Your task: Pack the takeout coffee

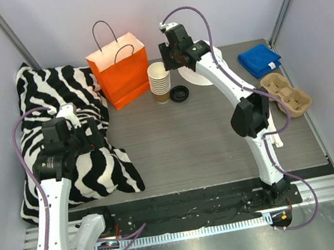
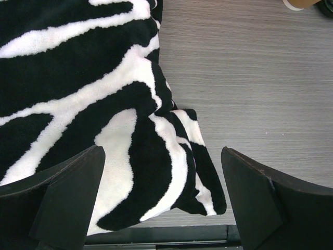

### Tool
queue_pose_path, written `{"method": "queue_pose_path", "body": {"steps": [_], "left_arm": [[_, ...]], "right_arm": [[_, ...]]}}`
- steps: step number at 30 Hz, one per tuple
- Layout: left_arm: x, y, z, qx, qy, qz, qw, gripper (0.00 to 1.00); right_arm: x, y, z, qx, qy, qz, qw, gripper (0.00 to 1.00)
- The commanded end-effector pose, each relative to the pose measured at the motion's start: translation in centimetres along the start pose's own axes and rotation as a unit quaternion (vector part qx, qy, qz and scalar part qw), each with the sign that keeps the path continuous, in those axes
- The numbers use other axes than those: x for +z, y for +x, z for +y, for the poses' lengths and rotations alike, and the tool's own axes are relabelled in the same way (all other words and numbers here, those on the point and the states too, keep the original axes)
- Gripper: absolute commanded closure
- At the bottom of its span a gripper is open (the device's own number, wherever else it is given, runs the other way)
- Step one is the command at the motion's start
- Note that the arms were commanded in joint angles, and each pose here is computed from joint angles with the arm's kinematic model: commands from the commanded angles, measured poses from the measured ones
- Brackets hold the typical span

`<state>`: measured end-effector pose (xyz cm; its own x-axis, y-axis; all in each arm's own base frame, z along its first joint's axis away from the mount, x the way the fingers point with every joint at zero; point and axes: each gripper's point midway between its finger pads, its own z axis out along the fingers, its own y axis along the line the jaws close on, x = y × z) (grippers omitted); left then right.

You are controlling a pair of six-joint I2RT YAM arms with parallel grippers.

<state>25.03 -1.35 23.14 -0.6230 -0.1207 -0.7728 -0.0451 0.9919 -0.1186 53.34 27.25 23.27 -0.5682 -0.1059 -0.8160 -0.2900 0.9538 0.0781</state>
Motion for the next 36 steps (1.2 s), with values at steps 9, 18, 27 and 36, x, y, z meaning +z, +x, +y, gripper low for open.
{"method": "queue_pose_path", "body": {"steps": [9, 18, 27, 36], "left_arm": [[0.0, -1.2, 0.2, 0.001, -0.004, -0.031, 1.0, 0.0], [0.1, -1.2, 0.1, 0.0, -0.002, -0.03, 1.0, 0.0], [0.5, -1.0, -0.1, -0.004, 0.004, -0.022, 1.0, 0.0], [0.6, -1.1, -0.1, -0.005, 0.004, -0.02, 1.0, 0.0]], "right_arm": [[-0.1, -3.0, 0.5, 0.008, 0.001, -0.049, 0.999, 0.68], [0.4, -2.4, 0.8, 0.012, -0.004, -0.04, 0.999, 0.72], [0.8, -2.3, 1.0, 0.011, -0.01, -0.039, 0.999, 0.75], [1.2, -1.9, 1.1, 0.012, -0.011, -0.035, 0.999, 0.8]]}}
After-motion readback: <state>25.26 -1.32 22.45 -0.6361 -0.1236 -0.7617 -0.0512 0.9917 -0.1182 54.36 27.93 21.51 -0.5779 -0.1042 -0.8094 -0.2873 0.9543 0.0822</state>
